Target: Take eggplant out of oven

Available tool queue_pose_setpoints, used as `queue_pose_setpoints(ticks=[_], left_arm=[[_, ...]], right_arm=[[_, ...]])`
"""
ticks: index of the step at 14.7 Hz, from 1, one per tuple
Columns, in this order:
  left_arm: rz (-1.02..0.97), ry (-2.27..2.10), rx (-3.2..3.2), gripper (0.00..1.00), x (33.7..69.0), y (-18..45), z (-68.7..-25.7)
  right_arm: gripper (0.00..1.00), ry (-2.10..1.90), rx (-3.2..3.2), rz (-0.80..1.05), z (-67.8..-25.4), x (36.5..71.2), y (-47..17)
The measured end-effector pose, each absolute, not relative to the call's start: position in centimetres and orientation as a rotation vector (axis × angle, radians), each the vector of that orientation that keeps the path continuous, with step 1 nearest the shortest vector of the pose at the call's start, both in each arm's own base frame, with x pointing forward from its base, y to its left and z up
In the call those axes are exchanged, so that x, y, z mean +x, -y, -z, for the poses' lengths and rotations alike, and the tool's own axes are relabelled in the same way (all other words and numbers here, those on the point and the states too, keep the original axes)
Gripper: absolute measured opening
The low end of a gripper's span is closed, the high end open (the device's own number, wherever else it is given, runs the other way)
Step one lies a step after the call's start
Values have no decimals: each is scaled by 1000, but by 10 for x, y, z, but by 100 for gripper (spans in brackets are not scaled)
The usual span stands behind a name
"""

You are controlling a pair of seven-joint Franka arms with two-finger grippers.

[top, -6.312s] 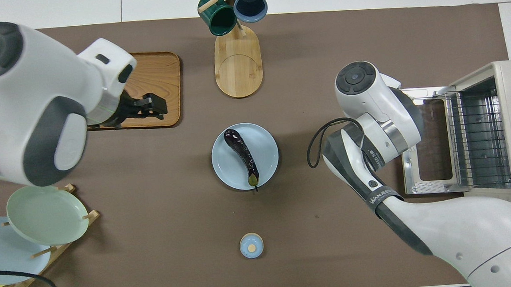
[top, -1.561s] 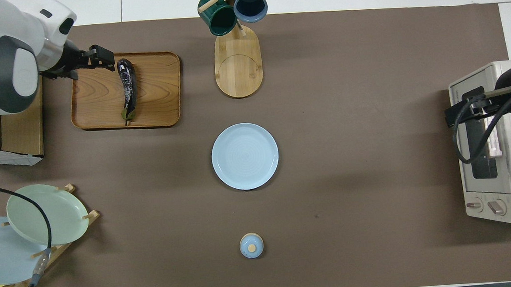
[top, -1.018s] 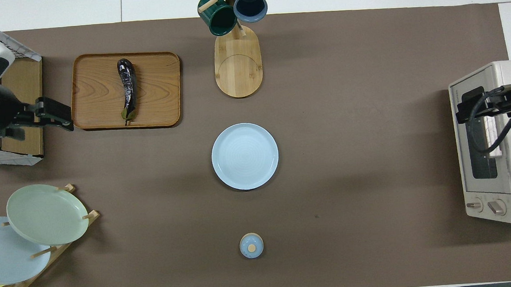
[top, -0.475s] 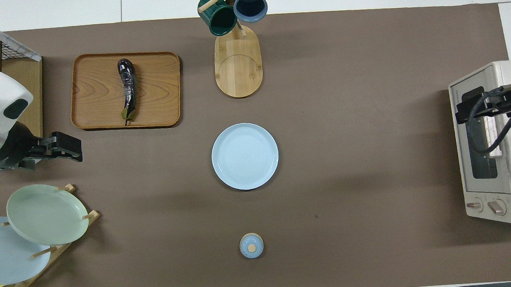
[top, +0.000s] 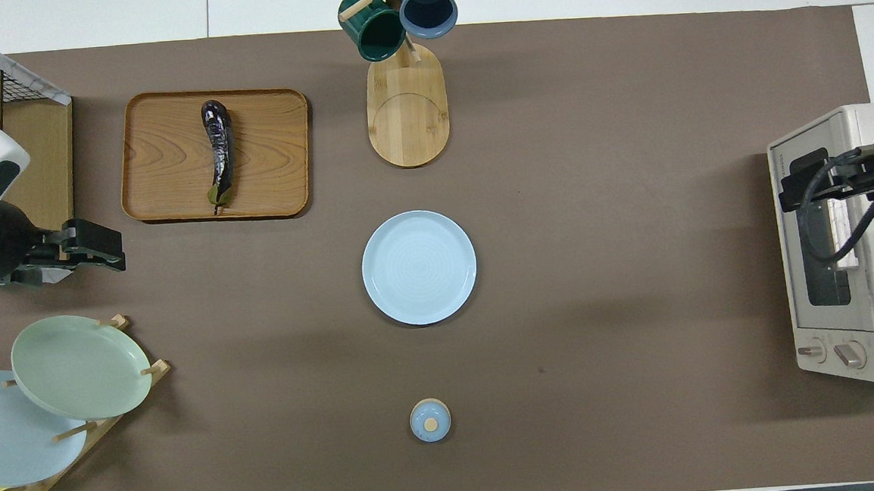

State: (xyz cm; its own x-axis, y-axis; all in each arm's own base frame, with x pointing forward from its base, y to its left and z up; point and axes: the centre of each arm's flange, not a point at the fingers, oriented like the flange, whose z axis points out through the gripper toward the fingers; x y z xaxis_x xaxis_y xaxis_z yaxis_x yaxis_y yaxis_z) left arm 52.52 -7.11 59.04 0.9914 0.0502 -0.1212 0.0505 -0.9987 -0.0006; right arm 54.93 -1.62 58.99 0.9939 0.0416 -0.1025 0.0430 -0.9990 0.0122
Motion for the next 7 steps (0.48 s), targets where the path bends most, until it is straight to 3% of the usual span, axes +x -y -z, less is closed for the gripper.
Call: queue_pose_setpoints(ticks=[7], left_arm=[[187, -78, 3125, 100, 525, 72, -591]], right_arm=[[100, -66, 3122, 159, -590, 549, 16]])
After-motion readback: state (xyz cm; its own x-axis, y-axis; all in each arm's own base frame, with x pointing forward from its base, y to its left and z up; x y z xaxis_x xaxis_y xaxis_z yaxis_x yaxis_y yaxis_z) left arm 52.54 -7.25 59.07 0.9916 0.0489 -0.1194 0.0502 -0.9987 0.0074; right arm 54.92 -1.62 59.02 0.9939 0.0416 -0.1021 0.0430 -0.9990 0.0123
